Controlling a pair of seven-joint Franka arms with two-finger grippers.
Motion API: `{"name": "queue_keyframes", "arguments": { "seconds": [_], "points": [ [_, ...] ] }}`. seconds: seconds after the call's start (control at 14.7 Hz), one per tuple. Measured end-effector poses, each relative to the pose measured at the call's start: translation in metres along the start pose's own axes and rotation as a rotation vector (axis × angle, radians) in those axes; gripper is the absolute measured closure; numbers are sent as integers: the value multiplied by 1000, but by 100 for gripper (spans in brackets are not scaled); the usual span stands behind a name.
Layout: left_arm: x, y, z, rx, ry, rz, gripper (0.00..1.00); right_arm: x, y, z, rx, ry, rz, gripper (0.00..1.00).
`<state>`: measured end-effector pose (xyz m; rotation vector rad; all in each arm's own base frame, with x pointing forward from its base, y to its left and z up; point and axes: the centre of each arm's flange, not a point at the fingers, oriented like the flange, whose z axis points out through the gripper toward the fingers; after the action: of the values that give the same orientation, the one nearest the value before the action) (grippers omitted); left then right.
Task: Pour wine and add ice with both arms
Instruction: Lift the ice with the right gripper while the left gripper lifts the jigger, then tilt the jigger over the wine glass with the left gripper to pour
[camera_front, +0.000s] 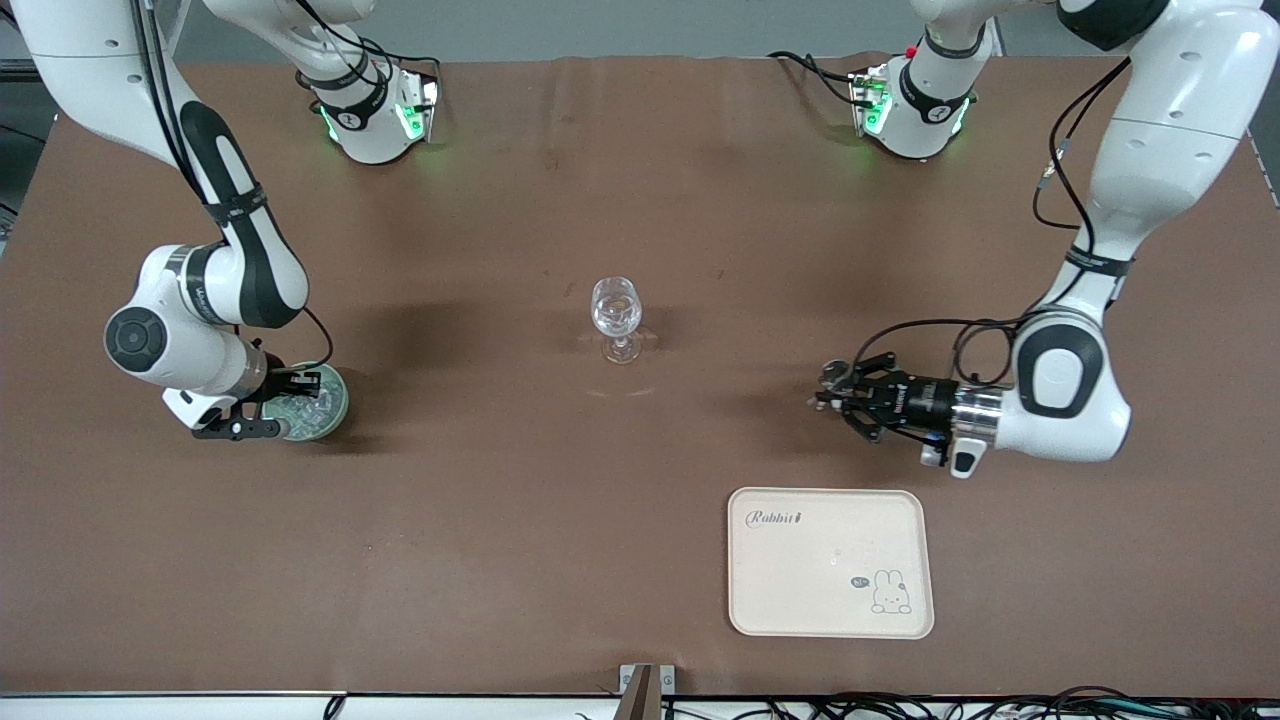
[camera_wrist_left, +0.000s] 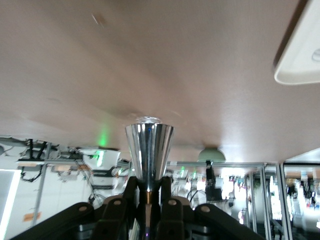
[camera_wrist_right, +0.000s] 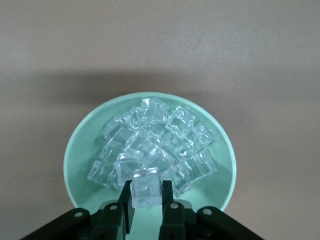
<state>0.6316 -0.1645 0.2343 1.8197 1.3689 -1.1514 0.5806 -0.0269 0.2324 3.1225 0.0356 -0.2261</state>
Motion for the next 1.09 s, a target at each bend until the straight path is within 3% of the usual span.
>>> {"name": "queue_keyframes", "arguments": {
  "seconds": [0.27,0.61,0.89,1.09],
  "points": [
    [-87,14,70,-8,110,-38,78,19,0,-58,2,-37,51,74],
    [-167,4,118,3,170,-128,78,29,1,-204,4,-10,105,74],
    [-206,-13,156,36,330,-199,78,7,5,-312,5,47,115,74],
    [-217,-22,181,38,443,-238,78,-36,10,-379,9,89,125,74]
  ]
}}
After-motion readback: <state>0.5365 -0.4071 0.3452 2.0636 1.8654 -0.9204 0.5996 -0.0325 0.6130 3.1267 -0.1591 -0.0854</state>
